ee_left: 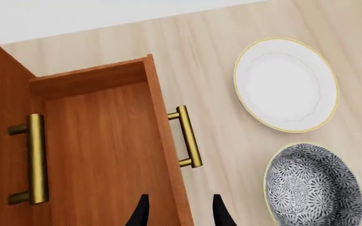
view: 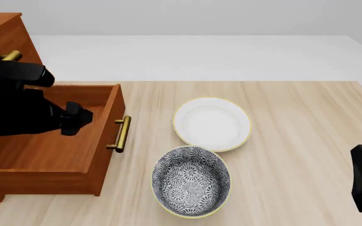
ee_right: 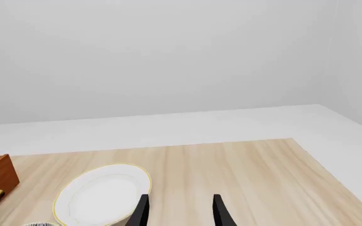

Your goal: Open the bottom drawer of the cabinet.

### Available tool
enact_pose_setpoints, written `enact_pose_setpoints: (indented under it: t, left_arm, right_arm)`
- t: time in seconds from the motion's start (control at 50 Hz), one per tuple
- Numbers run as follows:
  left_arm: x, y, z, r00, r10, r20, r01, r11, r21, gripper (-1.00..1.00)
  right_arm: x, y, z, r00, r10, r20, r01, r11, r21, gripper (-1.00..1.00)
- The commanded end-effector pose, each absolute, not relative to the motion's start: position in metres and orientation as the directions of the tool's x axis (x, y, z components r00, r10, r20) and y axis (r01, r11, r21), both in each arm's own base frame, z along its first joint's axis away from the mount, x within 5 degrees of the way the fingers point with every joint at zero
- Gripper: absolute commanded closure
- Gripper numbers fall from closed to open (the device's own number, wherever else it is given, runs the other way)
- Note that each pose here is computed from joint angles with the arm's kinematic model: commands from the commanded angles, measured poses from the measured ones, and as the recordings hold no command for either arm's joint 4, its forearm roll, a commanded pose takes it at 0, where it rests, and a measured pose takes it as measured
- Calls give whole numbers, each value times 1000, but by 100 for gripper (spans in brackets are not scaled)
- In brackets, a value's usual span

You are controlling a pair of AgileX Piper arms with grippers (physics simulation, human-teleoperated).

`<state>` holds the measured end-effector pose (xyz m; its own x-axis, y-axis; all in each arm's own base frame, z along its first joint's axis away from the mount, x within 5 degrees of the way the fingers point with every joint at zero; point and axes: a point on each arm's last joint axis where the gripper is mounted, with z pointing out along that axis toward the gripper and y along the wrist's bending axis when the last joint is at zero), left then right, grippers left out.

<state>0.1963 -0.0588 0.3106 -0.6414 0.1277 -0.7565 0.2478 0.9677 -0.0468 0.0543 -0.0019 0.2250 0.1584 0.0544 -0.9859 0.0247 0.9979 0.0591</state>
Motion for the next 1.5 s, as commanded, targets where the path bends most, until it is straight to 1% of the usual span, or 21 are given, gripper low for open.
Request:
enact_pose_setpoints:
  t: [0.02, 0.14, 0.16, 0.3, 0.5, 0.58, 0.68, 0.76, 0.8, 0.84, 0.92, 0.96, 1.0, 1.02, 1.08, 1.16, 1.26, 1.38, 1.42, 1.48, 1.5]
  left_arm:
    - [166, -48, 345, -560, 100, -822, 245, 968, -50, -100]
    - [144, -44, 359, -507, 72, -859, 255, 965, -69, -100]
    - [140, -44, 362, -502, 44, -864, 248, 964, -96, -100]
    - [132, -41, 362, -481, 47, -875, 250, 964, -86, -100]
    - [112, -35, 367, -436, 40, -899, 262, 961, -84, -100]
    - [98, -30, 374, -377, 32, -926, 266, 961, -75, -100]
    - [88, -27, 376, -338, 20, -941, 270, 960, -76, -100]
    - [75, -23, 381, -271, 31, -962, 277, 960, -47, -100]
    - [69, -22, 381, -248, 24, -969, 291, 955, -51, -100]
    - [64, -20, 378, -219, 36, -975, 292, 956, -30, -100]
    - [51, -16, 378, -153, 21, -988, 289, 957, -25, -100]
    - [46, -14, 377, -123, 45, -991, 294, 956, 7, -100]
    - [41, -13, 379, -105, 36, -994, 296, 955, 3, -100]
    - [34, -10, 382, -67, 40, -997, 288, 958, 19, -100]
    - [23, -7, 384, -8, 59, -998, 277, 959, 55, -100]
    - [19, -5, 380, 14, 51, -999, 273, 961, 52, -100]
    - [10, -3, 375, 60, 43, -997, 278, 959, 58, -100]
    - [-11, 3, 382, 158, 50, -986, 265, 960, 91, -100]
    - [-10, 3, 381, 151, 49, -987, 278, 956, 90, -100]
    - [-14, 4, 377, 169, 62, -984, 281, 954, 108, -100]
    - [-21, 6, 380, 194, 47, -980, 266, 959, 98, -100]
  right_arm:
    - [54, -2, 225, 158, 51, -986, 25, 998, 56, -100]
    - [54, -2, 226, 163, 53, -985, 24, 998, 58, -100]
    - [54, -2, 226, 165, 53, -985, 27, 998, 58, -100]
    - [53, -2, 231, 171, 51, -984, 27, 998, 57, -100]
    - [47, -1, 255, 201, 50, -978, 17, 998, 55, -100]
    - [38, -1, 280, 237, 41, -971, 5, 999, 44, -100]
    - [27, 0, 305, 279, 25, -960, -1, 1000, 25, -100]
    - [17, 0, 324, 302, 11, -953, -9, 1000, 8, -100]
    - [13, 0, 330, 306, -11, -952, -12, 1000, -15, -100]
    - [9, 0, 337, 316, 1, -949, -18, 1000, -5, -100]
    - [11, 1, 333, 309, -16, -951, -40, 999, -30, -100]
    - [13, 1, 330, 305, -18, -952, -41, 999, -32, -100]
    - [12, 1, 332, 299, -27, -954, -51, 998, -45, -100]
    - [11, 1, 333, 300, -63, -952, -47, 996, -81, -100]
    - [3, 0, 345, 302, -54, -952, -53, 996, -73, -100]
    - [-5, 0, 356, 320, -95, -943, -50, 992, -117, -100]
    - [-18, -2, 370, 349, -110, -931, -38, 991, -131, -100]
    - [-24, -3, 377, 376, -113, -920, -54, 988, -144, -100]
    - [-28, -3, 381, 382, -121, -916, -49, 987, -151, -100]
    - [-34, -4, 387, 394, -126, -911, -53, 986, -159, -100]
    - [-34, -4, 388, 398, -124, -909, -55, 986, -158, -100]
